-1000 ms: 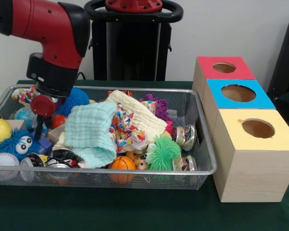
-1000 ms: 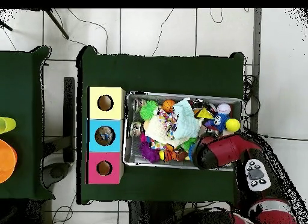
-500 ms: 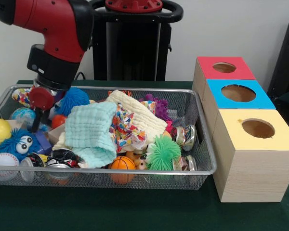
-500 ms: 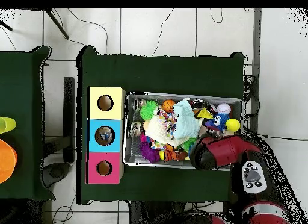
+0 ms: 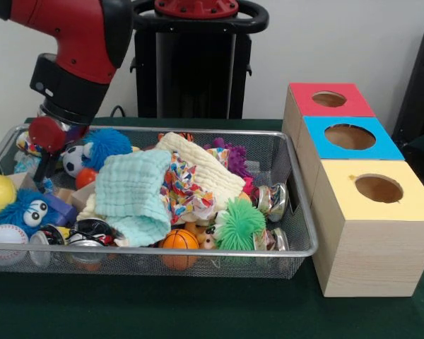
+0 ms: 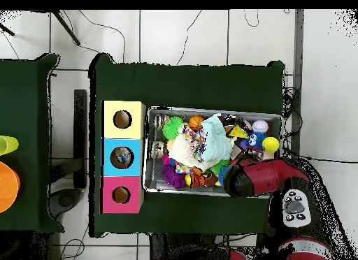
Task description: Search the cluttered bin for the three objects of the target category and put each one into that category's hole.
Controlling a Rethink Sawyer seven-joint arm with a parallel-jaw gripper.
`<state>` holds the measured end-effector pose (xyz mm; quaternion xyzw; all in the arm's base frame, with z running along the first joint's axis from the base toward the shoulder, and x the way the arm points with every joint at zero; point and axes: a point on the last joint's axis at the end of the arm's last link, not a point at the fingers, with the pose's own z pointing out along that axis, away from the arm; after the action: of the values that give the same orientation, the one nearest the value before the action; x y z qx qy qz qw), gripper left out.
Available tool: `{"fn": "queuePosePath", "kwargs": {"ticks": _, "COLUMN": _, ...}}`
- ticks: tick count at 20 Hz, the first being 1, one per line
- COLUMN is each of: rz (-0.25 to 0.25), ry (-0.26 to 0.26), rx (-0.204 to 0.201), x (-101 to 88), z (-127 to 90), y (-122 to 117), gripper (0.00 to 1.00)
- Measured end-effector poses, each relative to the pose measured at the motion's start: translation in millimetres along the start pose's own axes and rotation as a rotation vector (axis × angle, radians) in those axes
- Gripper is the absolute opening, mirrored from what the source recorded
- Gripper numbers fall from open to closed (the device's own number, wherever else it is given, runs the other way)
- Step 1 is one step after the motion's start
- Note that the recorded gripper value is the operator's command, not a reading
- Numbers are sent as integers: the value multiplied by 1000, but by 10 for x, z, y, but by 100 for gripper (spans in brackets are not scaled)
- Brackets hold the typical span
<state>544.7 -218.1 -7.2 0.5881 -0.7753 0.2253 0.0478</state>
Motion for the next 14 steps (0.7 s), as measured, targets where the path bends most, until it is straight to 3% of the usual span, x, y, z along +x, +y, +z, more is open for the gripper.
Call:
{"fn": "queuePosePath", "kwargs": {"ticks": 8, "rz": 95, "ry": -14, "rx": 38, "x": 45, "z": 40, "y": 8, "gripper": 0}}
{"fn": "queuePosePath", "kwargs": {"ticks": 14, "rz": 124, "ry": -16, "rx": 45, "x": 100, "z": 53, "y": 7, "gripper": 0}}
